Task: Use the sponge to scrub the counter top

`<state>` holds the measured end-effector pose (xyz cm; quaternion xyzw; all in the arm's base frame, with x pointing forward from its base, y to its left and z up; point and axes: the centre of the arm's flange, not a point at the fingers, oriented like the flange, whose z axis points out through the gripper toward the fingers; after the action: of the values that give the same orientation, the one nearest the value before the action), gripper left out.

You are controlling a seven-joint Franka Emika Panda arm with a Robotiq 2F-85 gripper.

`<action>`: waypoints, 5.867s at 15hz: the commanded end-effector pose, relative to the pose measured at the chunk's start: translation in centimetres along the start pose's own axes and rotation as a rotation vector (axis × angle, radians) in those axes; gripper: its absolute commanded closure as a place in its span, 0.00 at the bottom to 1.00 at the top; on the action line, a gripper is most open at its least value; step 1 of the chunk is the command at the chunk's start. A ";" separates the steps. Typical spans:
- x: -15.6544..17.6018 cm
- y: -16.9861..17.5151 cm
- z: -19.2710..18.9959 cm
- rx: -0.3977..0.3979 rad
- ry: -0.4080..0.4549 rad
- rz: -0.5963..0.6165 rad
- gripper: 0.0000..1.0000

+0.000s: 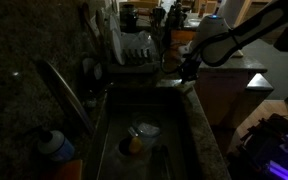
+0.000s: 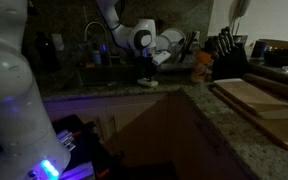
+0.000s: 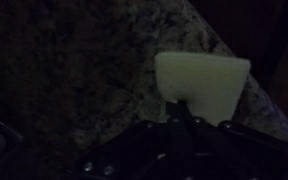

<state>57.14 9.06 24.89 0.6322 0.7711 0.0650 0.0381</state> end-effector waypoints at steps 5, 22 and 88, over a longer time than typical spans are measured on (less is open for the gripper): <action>2.3 -1.3 4.9 0.115 0.074 -0.052 0.99; -2.1 2.0 -8.2 -0.192 -0.031 0.021 0.97; 10.1 -6.0 -0.1 0.339 0.094 -0.458 1.00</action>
<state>51.49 16.69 24.88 0.4375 0.8968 -0.0354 -0.0555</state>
